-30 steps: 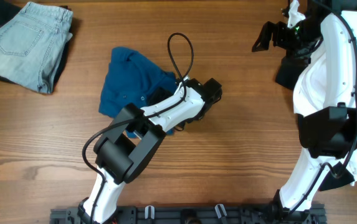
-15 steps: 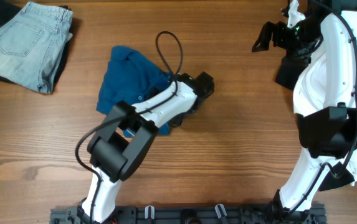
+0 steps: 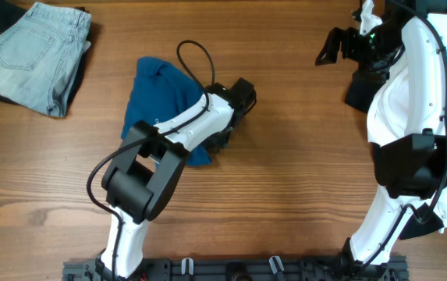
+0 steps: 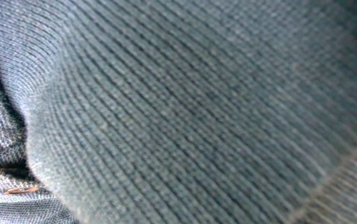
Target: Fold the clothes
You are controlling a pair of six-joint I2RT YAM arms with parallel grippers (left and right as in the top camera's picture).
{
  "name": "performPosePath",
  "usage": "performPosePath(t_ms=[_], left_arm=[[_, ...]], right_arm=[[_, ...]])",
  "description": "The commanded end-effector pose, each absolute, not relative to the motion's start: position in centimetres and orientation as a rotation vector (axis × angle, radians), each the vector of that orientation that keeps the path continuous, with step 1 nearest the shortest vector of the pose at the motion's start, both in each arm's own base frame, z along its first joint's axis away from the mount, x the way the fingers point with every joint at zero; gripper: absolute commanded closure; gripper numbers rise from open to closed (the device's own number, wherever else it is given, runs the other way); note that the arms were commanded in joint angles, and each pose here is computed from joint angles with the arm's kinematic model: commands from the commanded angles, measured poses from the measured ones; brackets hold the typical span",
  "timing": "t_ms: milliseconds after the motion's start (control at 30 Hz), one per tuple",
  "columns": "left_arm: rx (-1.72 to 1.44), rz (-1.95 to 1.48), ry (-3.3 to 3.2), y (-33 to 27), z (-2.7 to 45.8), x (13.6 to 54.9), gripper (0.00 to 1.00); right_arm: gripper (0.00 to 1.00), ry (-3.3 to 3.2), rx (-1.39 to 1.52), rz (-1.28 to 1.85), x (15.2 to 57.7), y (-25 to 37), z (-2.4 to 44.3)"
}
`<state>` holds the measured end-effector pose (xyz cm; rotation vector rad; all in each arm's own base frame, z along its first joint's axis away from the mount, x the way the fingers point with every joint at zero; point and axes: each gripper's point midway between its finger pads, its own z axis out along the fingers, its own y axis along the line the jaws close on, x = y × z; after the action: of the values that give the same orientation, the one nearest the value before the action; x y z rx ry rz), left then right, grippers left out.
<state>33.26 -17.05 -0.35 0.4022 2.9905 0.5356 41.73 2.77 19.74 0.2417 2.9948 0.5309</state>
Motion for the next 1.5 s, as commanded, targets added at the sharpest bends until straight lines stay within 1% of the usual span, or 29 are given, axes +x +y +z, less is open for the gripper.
performPosePath(t_ms=[0,300,433,667,800,900,1000,1200,1400,1467], left_arm=[[0.315,0.523,3.184,-15.4,-6.2,30.3,0.96],[0.287,0.598,3.122,-14.8,-5.7,31.2,0.96],[0.238,0.618,3.057,-14.6,-4.7,32.3,0.96],[0.091,0.419,2.893,-16.8,-0.5,35.8,0.96],[0.043,0.267,2.762,-18.3,3.8,38.1,0.96],[0.002,0.155,2.638,-19.3,8.0,39.8,0.96],[-0.045,0.126,2.504,-18.8,12.9,40.7,0.96],[-0.132,0.089,2.308,-16.8,21.2,40.3,0.96],[-0.243,0.111,2.114,-14.0,27.8,39.6,0.96],[-0.242,0.149,2.080,-13.3,28.8,39.5,0.96]], right_arm=[[0.00,2.933,0.188,0.549,41.6,3.3,22.0],[0.00,2.928,0.187,0.548,41.5,3.3,22.2],[0.00,2.928,0.186,0.548,41.5,3.3,22.2],[0.00,2.928,0.187,0.548,41.5,3.3,22.2],[0.00,2.928,0.186,0.548,41.5,3.3,22.2],[0.00,2.928,0.187,0.548,41.5,3.3,22.2],[0.00,2.928,0.187,0.548,41.5,3.3,22.2],[0.00,2.928,0.187,0.548,41.5,3.3,22.2],[0.00,2.929,0.183,0.548,41.5,3.4,22.2],[0.00,2.930,0.177,0.549,41.5,3.6,22.2]])
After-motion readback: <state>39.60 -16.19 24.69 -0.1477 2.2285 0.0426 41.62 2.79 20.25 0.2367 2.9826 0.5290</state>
